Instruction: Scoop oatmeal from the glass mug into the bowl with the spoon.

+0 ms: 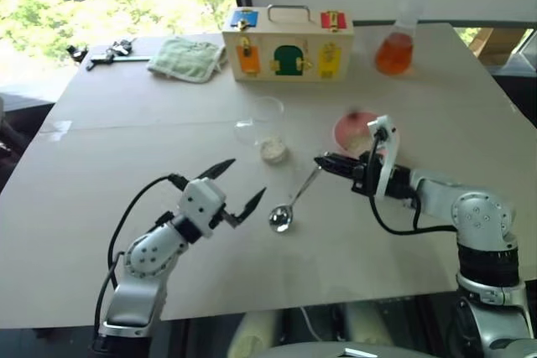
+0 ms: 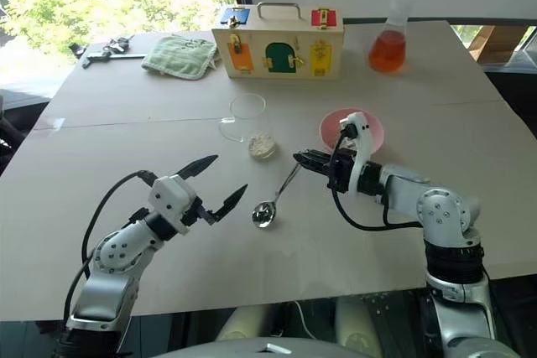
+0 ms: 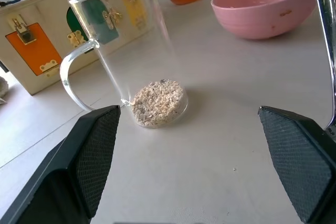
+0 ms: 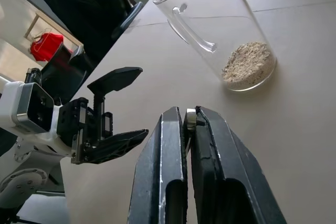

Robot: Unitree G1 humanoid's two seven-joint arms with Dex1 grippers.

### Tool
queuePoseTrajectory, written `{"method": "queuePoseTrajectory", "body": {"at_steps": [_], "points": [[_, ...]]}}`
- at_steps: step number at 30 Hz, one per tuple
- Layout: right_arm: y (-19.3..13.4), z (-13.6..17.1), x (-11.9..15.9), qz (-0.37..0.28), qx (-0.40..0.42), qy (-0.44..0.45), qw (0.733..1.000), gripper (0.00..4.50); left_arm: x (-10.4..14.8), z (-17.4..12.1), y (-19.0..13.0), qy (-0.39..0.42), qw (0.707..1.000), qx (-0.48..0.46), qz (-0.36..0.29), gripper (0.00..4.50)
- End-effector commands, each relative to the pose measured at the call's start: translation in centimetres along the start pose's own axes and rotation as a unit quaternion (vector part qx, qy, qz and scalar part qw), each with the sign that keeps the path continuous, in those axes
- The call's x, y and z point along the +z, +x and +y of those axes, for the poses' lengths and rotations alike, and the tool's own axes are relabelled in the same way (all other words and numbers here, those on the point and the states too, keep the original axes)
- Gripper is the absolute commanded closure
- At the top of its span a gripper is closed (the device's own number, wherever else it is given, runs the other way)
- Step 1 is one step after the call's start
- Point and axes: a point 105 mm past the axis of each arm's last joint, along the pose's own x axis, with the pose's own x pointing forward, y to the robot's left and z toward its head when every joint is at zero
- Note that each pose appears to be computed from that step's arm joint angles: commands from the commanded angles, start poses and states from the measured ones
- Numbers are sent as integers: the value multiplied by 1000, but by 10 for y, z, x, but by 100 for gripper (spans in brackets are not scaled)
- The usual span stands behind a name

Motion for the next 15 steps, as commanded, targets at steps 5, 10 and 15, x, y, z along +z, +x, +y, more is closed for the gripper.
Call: {"method": "queuePoseTrajectory", "body": {"at_steps": [5,10,15], "points": [[-12,13,34,-45,15,19,999,431,5,30,2,19,999,44,-13,3],[-22,15,61,-73,5,9,997,431,6,41,6,26,998,55,-16,3],[-33,18,106,-111,-14,-28,993,431,0,49,10,21,998,67,-9,3]]}}
